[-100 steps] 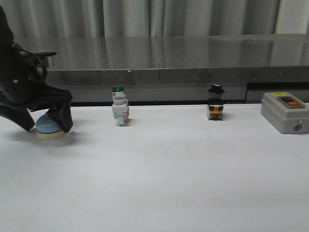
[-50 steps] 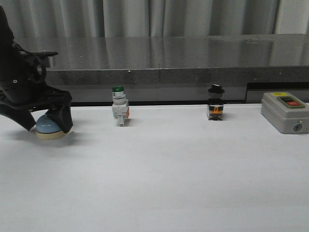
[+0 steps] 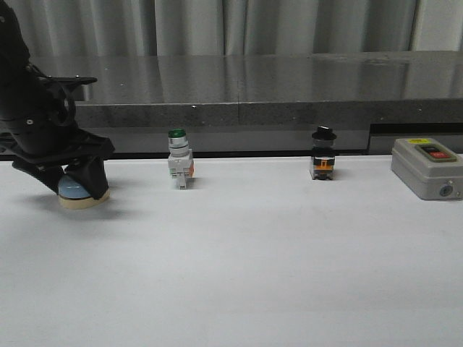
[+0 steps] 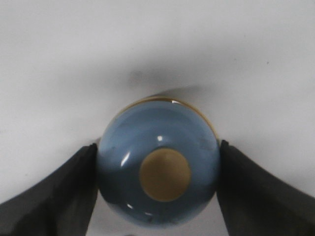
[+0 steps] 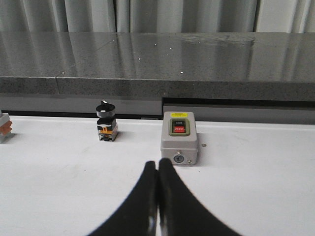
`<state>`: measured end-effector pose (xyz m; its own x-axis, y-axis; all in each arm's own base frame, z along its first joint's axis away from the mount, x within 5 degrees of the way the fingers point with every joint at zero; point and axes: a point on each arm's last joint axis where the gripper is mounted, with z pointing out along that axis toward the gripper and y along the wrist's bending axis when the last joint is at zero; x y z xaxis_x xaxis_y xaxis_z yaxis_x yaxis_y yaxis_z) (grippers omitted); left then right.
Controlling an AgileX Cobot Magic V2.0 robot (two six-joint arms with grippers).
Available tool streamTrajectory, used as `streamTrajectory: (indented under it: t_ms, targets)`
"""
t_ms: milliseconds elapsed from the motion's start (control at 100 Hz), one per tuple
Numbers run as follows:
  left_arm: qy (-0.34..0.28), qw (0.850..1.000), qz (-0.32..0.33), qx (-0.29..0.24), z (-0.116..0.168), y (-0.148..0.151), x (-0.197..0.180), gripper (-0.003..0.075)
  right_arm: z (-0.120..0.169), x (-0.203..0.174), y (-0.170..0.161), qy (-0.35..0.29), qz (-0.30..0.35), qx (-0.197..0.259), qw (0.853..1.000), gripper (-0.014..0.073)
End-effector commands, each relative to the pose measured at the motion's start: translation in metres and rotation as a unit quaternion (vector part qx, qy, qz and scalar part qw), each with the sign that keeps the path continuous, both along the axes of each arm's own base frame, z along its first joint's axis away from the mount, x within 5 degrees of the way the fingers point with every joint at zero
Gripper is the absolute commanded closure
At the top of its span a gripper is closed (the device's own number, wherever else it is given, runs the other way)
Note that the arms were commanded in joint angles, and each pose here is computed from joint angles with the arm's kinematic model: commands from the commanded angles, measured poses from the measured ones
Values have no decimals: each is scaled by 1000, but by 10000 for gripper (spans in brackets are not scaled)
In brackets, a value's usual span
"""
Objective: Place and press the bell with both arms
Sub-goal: 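Lift the bell with the left gripper and carry it toward table center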
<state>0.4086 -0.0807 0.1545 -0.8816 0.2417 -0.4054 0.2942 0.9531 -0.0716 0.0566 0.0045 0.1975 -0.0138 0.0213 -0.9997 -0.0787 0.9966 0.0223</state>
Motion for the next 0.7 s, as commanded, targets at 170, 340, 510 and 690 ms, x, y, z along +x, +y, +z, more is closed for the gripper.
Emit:
streamTrajectory:
  t_ms: [170, 340, 510, 690]
  targets:
    - [-42, 999, -10, -5, 48, -2, -4, 482, 13, -2, 0, -58, 0, -2, 998, 655]
    - [-60, 998, -11, -19, 82, -1, -17, 483, 13, -2, 0, -58, 0, -2, 998, 655]
    - [-73, 996, -36, -23, 114, -10, -36, 483, 13, -2, 0, -58, 0, -2, 998, 655]
    - [-86, 991, -95, -25, 127, -44, -52, 483, 13, -2, 0, -58, 0, -2, 998, 655]
